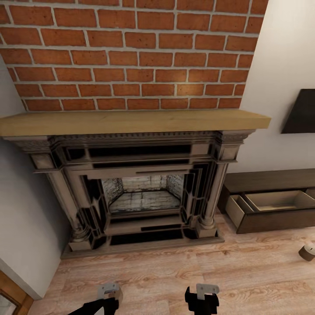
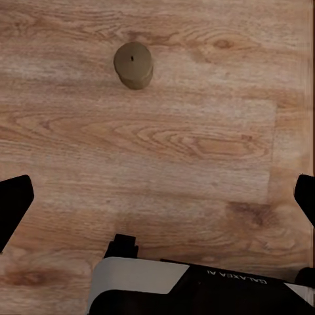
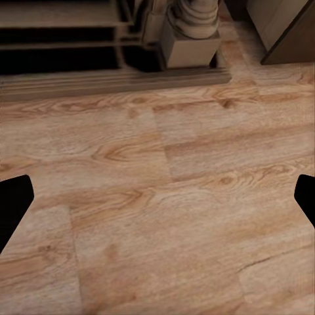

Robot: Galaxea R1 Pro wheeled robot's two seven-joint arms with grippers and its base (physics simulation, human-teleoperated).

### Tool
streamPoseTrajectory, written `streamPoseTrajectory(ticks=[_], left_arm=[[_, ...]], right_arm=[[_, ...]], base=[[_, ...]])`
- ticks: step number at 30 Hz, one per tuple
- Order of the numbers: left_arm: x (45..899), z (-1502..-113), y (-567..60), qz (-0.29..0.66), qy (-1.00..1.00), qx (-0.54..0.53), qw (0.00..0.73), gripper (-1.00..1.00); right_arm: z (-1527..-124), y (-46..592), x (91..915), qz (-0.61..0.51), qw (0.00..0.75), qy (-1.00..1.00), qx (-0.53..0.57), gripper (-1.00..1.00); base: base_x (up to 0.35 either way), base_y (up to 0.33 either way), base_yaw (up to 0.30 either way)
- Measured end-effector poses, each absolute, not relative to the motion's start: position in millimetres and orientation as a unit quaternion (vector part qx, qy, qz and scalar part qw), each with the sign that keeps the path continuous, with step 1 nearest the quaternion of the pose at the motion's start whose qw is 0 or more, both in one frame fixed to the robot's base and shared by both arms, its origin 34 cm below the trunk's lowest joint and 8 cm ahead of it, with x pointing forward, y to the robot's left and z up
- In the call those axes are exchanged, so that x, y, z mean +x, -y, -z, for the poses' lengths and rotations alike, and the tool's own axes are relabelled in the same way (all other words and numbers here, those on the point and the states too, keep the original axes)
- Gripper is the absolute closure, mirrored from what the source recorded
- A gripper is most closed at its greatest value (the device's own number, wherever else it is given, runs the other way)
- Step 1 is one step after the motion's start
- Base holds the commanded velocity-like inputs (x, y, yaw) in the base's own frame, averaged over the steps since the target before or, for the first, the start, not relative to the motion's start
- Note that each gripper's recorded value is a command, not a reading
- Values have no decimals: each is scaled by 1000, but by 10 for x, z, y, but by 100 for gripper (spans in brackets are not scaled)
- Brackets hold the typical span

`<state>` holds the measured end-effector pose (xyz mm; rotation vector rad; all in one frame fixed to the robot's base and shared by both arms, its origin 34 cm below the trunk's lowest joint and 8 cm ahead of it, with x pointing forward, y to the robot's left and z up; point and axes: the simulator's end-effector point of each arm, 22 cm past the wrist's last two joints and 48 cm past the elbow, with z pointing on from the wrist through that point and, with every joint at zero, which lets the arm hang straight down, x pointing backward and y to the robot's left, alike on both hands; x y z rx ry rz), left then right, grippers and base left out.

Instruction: Place each of the two pumpkins and all three candles from the living room inside a cabinet in the living room (use any cabinet), then make sure every cabinet is closed, and position the cauldron so it is next to a table in the living room.

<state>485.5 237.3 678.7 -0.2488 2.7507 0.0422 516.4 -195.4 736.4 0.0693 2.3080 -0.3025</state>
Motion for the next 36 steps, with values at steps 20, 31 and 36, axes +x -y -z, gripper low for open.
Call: streamPoseTrajectory(ticks=[20,31,36], left_arm=[[5572,-7714,-2659,-104,-986,-95,95,-100],[5958,-8033,-2808,-109,-981,-111,117,-100],[6006,-8045,-2724,-96,-981,-114,123,-100]], right_arm=[[-7470,1917,5708,106,330,-938,-6,-100],[-7888,1786,6393,-12,218,-976,1,-100],[-8027,1665,6479,-23,194,-981,-13,-100]], base=[[0,0,0],[0,0,0],[0,0,0]])
